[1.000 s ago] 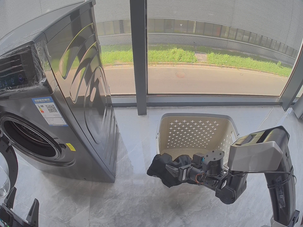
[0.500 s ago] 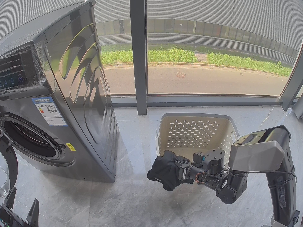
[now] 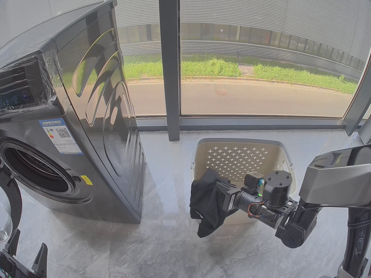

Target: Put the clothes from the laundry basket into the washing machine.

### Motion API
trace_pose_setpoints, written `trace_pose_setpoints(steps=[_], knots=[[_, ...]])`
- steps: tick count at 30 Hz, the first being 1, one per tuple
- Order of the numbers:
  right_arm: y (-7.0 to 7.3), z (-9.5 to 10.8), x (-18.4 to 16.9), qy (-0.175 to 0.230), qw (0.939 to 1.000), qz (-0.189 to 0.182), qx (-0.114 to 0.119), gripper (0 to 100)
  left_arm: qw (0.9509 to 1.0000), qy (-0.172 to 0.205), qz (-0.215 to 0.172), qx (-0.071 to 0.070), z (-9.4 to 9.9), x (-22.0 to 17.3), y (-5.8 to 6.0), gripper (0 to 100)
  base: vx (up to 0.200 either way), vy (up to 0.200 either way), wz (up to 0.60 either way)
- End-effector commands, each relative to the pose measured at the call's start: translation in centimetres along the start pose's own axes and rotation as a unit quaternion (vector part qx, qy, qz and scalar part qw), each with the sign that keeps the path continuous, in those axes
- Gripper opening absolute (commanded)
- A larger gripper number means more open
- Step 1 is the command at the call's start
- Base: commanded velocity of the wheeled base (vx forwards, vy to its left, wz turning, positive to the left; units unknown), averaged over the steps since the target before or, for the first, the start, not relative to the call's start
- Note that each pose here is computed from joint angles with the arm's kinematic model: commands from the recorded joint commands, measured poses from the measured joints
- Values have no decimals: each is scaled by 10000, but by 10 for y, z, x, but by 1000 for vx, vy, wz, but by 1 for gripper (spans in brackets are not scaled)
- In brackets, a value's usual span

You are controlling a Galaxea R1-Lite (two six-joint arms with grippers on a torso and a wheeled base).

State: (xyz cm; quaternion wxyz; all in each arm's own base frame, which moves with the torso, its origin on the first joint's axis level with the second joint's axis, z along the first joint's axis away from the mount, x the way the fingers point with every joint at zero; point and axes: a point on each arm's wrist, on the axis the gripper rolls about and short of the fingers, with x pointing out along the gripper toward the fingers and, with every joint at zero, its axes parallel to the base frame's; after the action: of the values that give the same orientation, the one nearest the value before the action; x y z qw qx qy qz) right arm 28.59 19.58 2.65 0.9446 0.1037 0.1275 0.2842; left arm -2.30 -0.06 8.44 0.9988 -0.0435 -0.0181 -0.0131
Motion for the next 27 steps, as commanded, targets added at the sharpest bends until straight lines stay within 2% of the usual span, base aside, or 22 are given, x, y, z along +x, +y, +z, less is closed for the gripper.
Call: trace_pose_setpoints(steps=[1, 5, 9, 13, 15, 16, 17, 22, 27], knots=[[27, 51, -43, -747, 9968, 267, -48, 0, 10000, -67, -5, -6, -1, -1, 0, 100, 0, 0, 0], [36, 75, -70, -1138, 9929, 344, -110, 0, 10000, -67, -5, -6, -1, -1, 0, 100, 0, 0, 0], [32, 94, -92, -1504, 9873, 185, -472, 0, 10000, -67, -5, -6, -1, -1, 0, 100, 0, 0, 0], [30, 115, -114, -1902, 9802, 54, -556, 0, 10000, -65, -20, 2, -1, -1, 0, 100, 0, 0, 0], [26, 125, -120, -2062, 9761, -193, -652, 0, 10000, -63, -51, 10, -1, -1, 0, 100, 0, 0, 0], [26, 125, -120, -2062, 9761, -193, -652, 0, 10000, -63, -51, 10, -1, -1, 0, 100, 0, 0, 0], [22, 129, -122, -2066, 9742, -477, -773, 0, 10000, -63, -51, 33, -1, -1, 0, 100, 0, 0, 0], [25, 135, -130, -2150, 9702, -830, -744, 0, 10000, -62, -58, 48, -1, -1, 0, 100, 0, 0, 0], [30, 143, -135, -2223, 9688, -821, -722, 0, 10000, -62, -66, 25, -1, -1, 0, 100, 0, 0, 0]])
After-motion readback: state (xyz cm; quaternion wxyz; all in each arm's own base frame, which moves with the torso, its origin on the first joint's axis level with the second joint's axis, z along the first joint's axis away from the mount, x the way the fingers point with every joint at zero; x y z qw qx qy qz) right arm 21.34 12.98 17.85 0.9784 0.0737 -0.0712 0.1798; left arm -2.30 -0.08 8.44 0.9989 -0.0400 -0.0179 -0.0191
